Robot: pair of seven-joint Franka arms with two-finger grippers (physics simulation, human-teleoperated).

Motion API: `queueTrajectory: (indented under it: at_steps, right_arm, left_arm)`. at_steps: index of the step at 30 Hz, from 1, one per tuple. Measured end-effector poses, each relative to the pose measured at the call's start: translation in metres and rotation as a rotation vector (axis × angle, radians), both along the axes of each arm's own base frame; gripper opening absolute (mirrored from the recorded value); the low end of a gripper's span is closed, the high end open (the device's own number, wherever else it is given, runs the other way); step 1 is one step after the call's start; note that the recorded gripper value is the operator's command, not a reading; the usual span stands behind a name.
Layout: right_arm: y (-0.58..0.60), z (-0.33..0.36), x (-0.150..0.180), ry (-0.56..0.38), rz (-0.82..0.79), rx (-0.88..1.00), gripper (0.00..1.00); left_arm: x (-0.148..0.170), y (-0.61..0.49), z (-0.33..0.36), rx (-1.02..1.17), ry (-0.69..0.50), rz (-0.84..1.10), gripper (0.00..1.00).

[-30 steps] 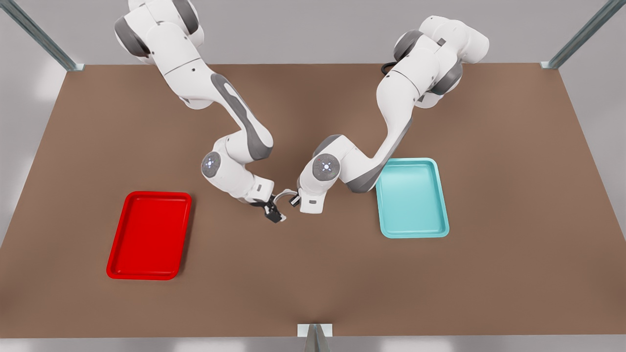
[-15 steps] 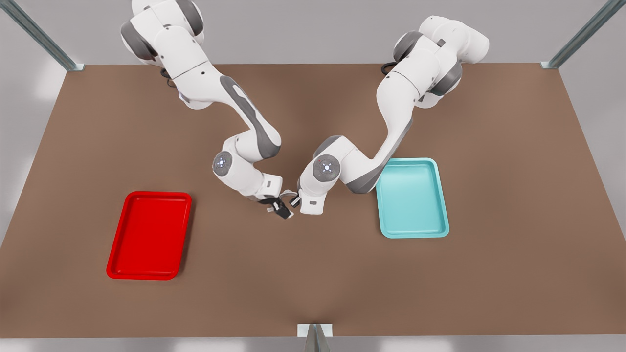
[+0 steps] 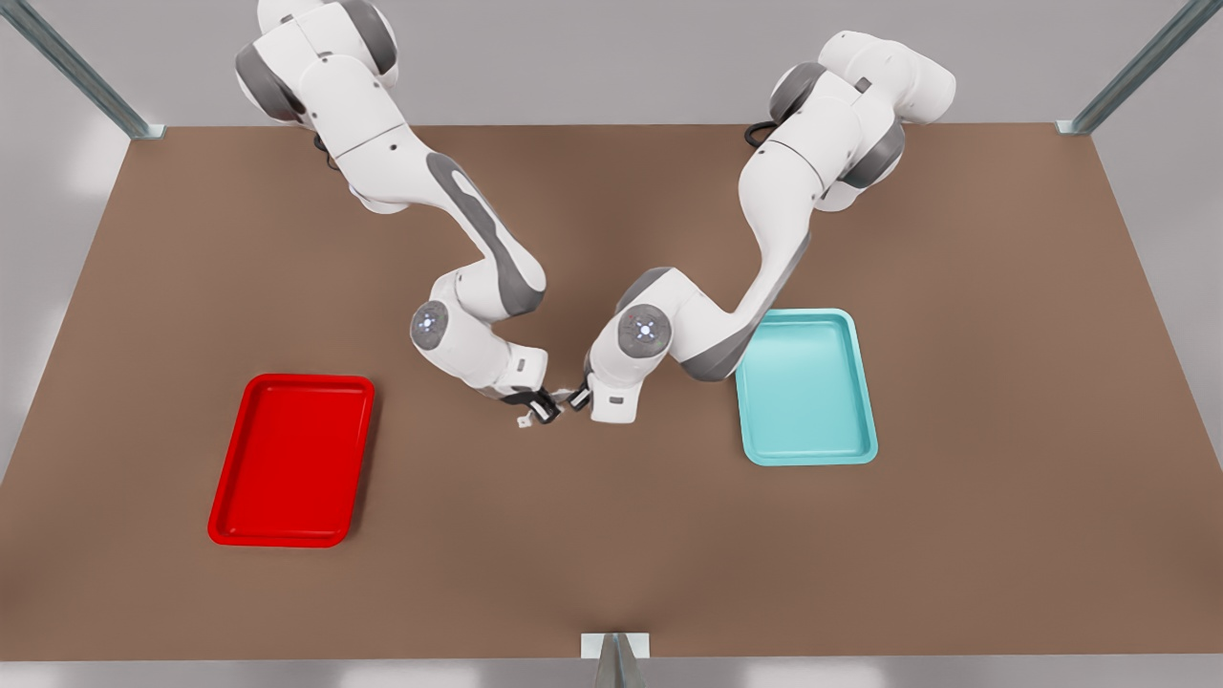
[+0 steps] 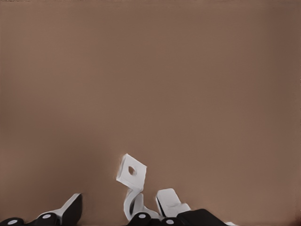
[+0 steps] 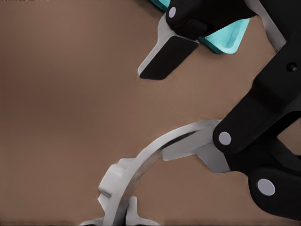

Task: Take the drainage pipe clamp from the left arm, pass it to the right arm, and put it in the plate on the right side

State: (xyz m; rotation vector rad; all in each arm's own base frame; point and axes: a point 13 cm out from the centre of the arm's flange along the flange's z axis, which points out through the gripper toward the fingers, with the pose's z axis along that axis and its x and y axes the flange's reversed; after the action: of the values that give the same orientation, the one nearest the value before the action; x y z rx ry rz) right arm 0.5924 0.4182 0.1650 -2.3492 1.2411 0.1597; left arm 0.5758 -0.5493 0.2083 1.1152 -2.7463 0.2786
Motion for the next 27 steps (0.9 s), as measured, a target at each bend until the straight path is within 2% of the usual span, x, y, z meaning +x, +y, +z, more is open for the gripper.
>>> queueTrajectory:
  at_steps: [3, 7, 9, 11, 13, 15, 17, 18, 22, 27]
  right_arm:
    - [0.000, 0.001, -0.001, 0.010, -0.008, 0.002, 0.21]
    - [-0.002, -0.001, -0.001, 0.021, -0.020, 0.002, 0.21]
    - [-0.002, -0.002, -0.001, 0.025, -0.024, 0.002, 0.21]
    - [-0.004, -0.005, 0.001, 0.031, -0.031, 0.001, 0.21]
    - [-0.013, -0.012, 0.005, 0.040, -0.049, -0.004, 0.21]
    - [-0.040, -0.020, 0.017, 0.049, -0.085, -0.019, 0.21]
    - [-0.097, 0.004, 0.048, 0.008, -0.123, -0.058, 0.21]
    - [-0.135, 0.023, 0.064, -0.019, -0.144, -0.091, 0.21]
    - [-0.282, 0.052, 0.100, -0.049, -0.246, -0.241, 0.21]
    - [-0.412, 0.029, 0.107, 0.007, -0.389, -0.317, 0.21]
  left_arm:
    - [0.006, 0.019, 0.049, -0.012, 0.006, 0.011, 1.00]
    - [-0.012, 0.030, 0.137, -0.054, 0.041, 0.006, 1.00]
    - [0.012, 0.079, 0.173, -0.060, 0.068, 0.059, 1.00]
    - [0.061, 0.201, 0.213, -0.021, 0.059, 0.167, 1.00]
    - [0.075, 0.293, 0.221, 0.096, 0.050, 0.171, 1.00]
    - [0.070, 0.347, 0.221, 0.221, 0.052, 0.089, 1.00]
    - [0.014, 0.405, 0.202, 0.362, 0.137, 0.014, 1.00]
    - [0.002, 0.420, 0.188, 0.370, 0.175, -0.026, 1.00]
    - [-0.003, 0.420, 0.185, 0.272, 0.178, -0.190, 1.00]
    - [-0.015, 0.403, 0.192, 0.185, 0.177, -0.390, 1.00]
